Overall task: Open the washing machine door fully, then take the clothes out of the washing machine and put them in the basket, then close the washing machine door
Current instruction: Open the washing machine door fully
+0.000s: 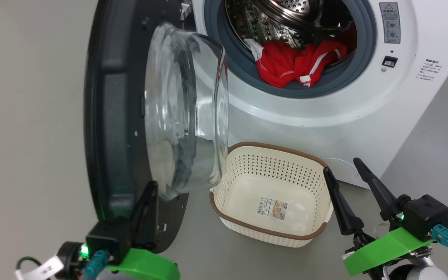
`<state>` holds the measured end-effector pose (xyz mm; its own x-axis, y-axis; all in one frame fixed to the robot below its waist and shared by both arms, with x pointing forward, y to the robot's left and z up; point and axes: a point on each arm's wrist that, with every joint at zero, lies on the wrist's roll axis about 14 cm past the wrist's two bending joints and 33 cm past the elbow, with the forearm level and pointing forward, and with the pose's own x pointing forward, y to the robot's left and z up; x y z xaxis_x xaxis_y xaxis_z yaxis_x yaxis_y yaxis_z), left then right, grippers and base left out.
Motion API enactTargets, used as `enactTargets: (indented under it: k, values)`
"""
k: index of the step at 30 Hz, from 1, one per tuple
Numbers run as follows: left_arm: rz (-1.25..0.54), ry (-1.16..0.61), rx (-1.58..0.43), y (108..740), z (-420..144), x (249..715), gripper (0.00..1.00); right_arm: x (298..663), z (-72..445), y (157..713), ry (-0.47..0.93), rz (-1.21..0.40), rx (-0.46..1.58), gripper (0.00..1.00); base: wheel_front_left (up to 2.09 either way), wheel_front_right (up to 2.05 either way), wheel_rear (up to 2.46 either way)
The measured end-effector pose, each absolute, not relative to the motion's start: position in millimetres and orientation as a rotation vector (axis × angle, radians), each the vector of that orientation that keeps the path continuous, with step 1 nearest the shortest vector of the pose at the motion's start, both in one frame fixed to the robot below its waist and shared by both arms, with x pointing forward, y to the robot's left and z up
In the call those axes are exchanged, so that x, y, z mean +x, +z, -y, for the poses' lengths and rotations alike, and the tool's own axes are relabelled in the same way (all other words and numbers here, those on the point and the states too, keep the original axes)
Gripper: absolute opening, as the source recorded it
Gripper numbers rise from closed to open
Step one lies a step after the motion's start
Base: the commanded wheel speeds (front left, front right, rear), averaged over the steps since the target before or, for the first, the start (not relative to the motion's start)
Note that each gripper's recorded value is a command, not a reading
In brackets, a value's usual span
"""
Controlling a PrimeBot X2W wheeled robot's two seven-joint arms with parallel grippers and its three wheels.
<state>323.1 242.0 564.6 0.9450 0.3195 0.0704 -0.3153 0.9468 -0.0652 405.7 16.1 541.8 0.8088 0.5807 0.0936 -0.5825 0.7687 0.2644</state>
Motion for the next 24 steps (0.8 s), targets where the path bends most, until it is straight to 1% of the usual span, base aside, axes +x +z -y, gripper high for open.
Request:
enactTargets:
  k: [16,24]
  values:
    - [0.084,0.485,-0.017,559.7,-297.0,309.7,0.0,407.0,-20.1,537.9,0.643,-0.014,0.279,1.0,0.0,0.0,0.0]
    - [0.074,0.54,-0.027,553.2,-313.7,305.3,0.0,408.3,-23.2,535.9,0.653,-0.026,0.273,1.0,0.0,0.0,0.0]
